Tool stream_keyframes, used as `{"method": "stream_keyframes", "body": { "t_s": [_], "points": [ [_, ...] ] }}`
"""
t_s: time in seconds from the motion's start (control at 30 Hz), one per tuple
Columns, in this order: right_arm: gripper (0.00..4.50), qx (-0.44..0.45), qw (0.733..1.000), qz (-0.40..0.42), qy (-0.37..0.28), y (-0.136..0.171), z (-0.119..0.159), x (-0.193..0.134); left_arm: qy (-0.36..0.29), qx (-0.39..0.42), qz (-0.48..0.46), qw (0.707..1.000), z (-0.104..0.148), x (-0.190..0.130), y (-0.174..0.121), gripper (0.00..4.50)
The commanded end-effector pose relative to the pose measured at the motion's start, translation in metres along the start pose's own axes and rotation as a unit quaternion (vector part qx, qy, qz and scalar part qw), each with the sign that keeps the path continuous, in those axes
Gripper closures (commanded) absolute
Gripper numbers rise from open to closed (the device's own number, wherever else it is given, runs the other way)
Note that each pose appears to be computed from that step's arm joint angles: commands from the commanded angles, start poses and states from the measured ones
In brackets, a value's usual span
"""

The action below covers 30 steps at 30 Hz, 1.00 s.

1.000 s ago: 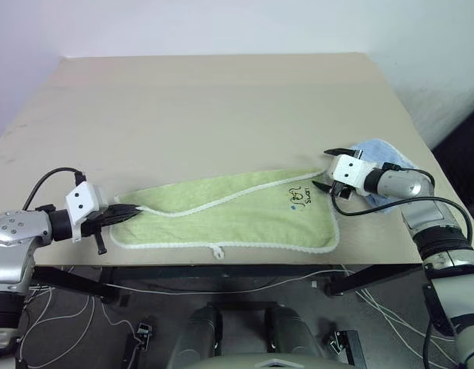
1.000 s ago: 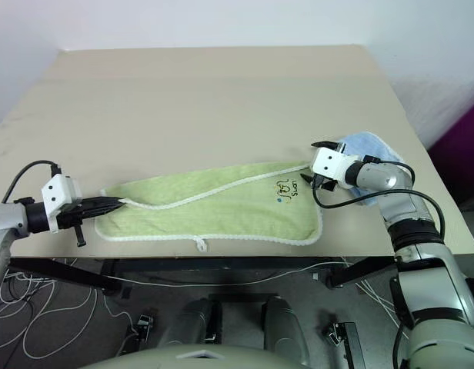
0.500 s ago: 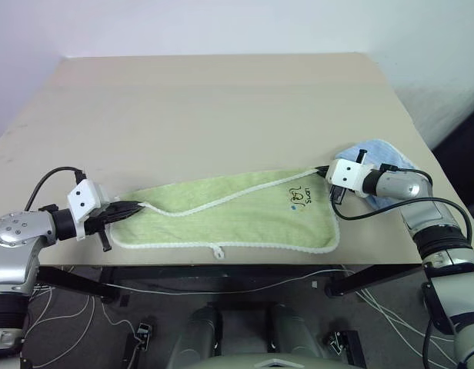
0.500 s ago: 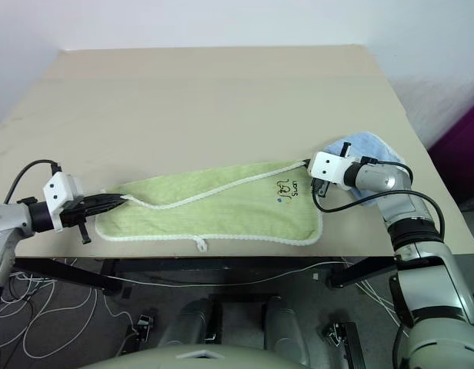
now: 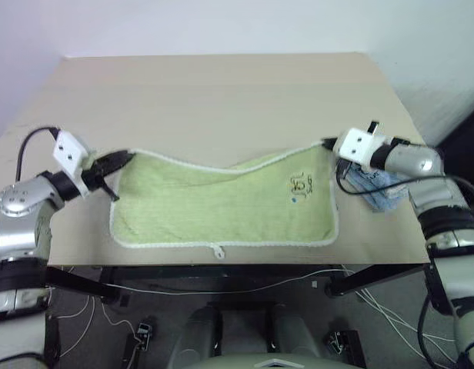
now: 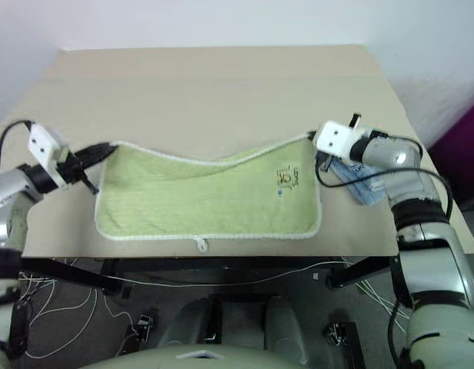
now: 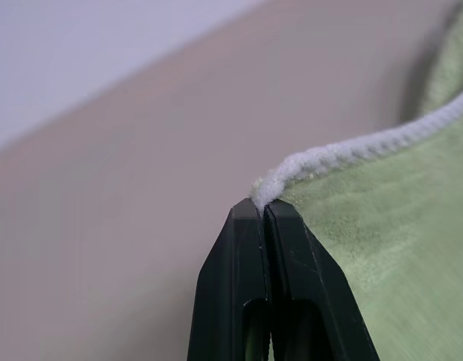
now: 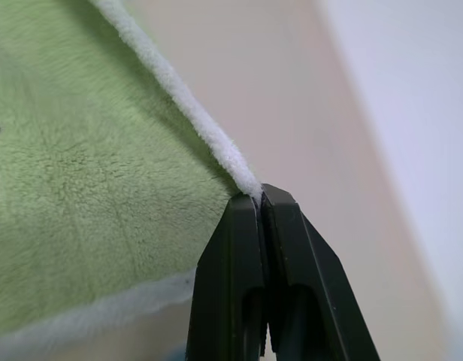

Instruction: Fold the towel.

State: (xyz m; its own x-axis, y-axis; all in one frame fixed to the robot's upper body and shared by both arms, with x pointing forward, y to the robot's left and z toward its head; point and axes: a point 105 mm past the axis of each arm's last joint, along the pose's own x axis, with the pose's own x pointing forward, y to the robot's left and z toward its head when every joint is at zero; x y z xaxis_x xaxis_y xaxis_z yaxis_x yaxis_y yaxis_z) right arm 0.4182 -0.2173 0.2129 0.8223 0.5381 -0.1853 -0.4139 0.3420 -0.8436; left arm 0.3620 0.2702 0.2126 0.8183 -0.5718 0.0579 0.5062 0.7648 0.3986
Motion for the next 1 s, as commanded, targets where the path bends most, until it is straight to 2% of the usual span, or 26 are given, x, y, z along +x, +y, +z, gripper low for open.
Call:
{"method": "stream_keyframes", "body": {
  "t_s": [0.03,0.17,0.27,0.43,0.5,0.63,0.7,0.83,1.0],
  "points": [
    [4.48,-0.009,0.998,-0.06,-0.005,-0.046,0.009,-0.014,-0.033,0.014,0.048,0.998,0.022,0.006,0.028,4.5],
    [4.48,-0.021,0.994,-0.099,-0.029,-0.085,0.032,-0.024,-0.064,0.036,0.095,0.993,0.05,0.015,0.057,4.5],
    [4.48,-0.027,0.99,-0.125,-0.054,-0.11,0.048,-0.041,-0.094,0.042,0.13,0.986,0.073,0.007,0.079,4.5],
    [4.48,-0.014,0.989,-0.12,-0.089,-0.118,0.057,-0.068,-0.093,0.057,0.148,0.983,0.079,-0.019,0.095,4.5],
    [4.48,-0.004,0.99,-0.099,-0.098,-0.11,0.057,-0.074,-0.088,0.057,0.131,0.986,0.077,-0.027,0.092,4.5],
    [4.48,0.054,0.993,0.027,-0.104,-0.045,0.049,-0.085,-0.05,0.017,0.018,0.998,0.053,-0.052,0.054,4.5],
    [4.48,0.072,0.991,0.063,-0.095,-0.024,0.047,-0.091,-0.03,-0.004,-0.009,0.999,0.045,-0.06,0.041,4.5],
    [4.48,0.149,0.972,0.166,-0.07,0.031,0.043,-0.113,0.091,-0.075,-0.088,0.989,-0.001,-0.095,-0.004,4.5],
    [4.48,0.207,0.944,0.251,-0.046,0.065,0.049,-0.135,0.162,-0.122,-0.127,0.971,-0.021,-0.114,-0.035,4.5]
  ]
}}
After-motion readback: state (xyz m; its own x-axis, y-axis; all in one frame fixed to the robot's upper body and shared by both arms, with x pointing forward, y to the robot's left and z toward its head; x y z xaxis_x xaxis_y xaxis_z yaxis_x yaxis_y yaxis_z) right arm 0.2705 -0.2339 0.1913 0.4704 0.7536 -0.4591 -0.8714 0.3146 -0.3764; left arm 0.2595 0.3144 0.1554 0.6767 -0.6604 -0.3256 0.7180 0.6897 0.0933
